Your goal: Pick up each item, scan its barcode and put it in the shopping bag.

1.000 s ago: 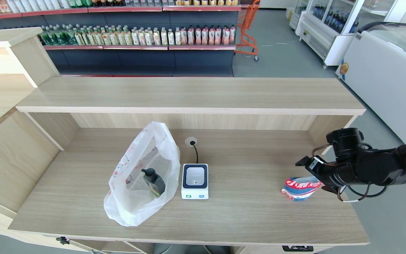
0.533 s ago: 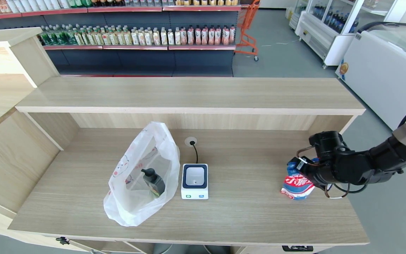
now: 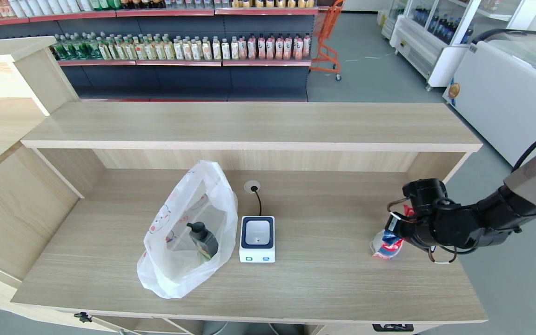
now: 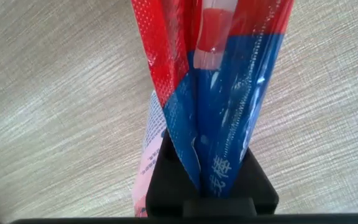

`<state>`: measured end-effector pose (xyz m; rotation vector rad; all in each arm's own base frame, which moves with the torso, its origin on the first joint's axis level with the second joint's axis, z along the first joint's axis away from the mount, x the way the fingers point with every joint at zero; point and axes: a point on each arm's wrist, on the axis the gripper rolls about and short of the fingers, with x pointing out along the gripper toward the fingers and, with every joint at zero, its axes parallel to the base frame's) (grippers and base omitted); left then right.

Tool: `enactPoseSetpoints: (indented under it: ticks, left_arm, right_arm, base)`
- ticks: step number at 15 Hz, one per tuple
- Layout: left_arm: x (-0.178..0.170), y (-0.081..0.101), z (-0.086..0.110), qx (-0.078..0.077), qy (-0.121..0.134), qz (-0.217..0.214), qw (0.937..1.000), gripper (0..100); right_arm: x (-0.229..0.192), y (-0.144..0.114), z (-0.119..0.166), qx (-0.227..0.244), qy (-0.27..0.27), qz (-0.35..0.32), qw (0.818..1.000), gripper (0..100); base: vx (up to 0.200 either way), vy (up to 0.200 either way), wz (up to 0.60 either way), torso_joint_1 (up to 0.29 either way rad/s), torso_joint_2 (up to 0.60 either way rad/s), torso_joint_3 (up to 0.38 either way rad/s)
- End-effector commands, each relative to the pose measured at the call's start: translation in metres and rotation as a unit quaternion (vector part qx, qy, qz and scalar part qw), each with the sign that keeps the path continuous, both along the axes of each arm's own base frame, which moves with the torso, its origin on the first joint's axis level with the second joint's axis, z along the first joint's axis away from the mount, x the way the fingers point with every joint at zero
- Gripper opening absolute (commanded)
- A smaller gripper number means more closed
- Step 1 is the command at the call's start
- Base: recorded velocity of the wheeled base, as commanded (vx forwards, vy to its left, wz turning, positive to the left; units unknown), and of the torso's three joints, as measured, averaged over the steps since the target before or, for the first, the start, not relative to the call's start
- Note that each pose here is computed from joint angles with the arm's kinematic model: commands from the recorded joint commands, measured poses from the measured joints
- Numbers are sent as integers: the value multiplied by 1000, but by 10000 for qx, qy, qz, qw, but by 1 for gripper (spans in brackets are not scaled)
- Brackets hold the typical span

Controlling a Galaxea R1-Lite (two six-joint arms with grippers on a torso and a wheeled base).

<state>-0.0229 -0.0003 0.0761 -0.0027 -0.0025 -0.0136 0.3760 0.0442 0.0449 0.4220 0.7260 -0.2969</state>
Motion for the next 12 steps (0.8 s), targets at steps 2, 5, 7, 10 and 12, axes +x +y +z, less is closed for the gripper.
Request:
enactPoseSetpoints:
  ticks: [2, 5, 7, 10, 12]
  left_arm:
    - [0, 0, 0, -2, -3, -1, 10000, 100]
    - [0, 0, 0, -2, -3, -1, 10000, 100]
    - [0, 0, 0, -2, -3, -1, 10000, 100]
    - [0, 0, 0, -2, -3, -1, 10000, 100]
    - [0, 0, 0, -2, -3, 7, 10000, 100]
  right_arm:
    - [-3, -3, 36, 65, -496, 340, 9982, 0]
    - [-33, -18, 112, 1122, -1375, 1924, 9651, 0]
    - [-64, -33, 133, 1597, -1697, 3480, 9081, 0]
    - [-97, -32, 138, 1867, -2085, 5175, 8086, 0]
    - [-115, -20, 135, 2069, -2170, 5866, 7523, 0]
  base:
    - [0, 0, 0, 0, 0, 0]
    - [0, 0, 0, 0, 0, 0]
    - [0, 0, 0, 0, 0, 0]
    - [0, 0, 0, 0, 0, 0]
    - [0, 0, 0, 0, 0, 0]
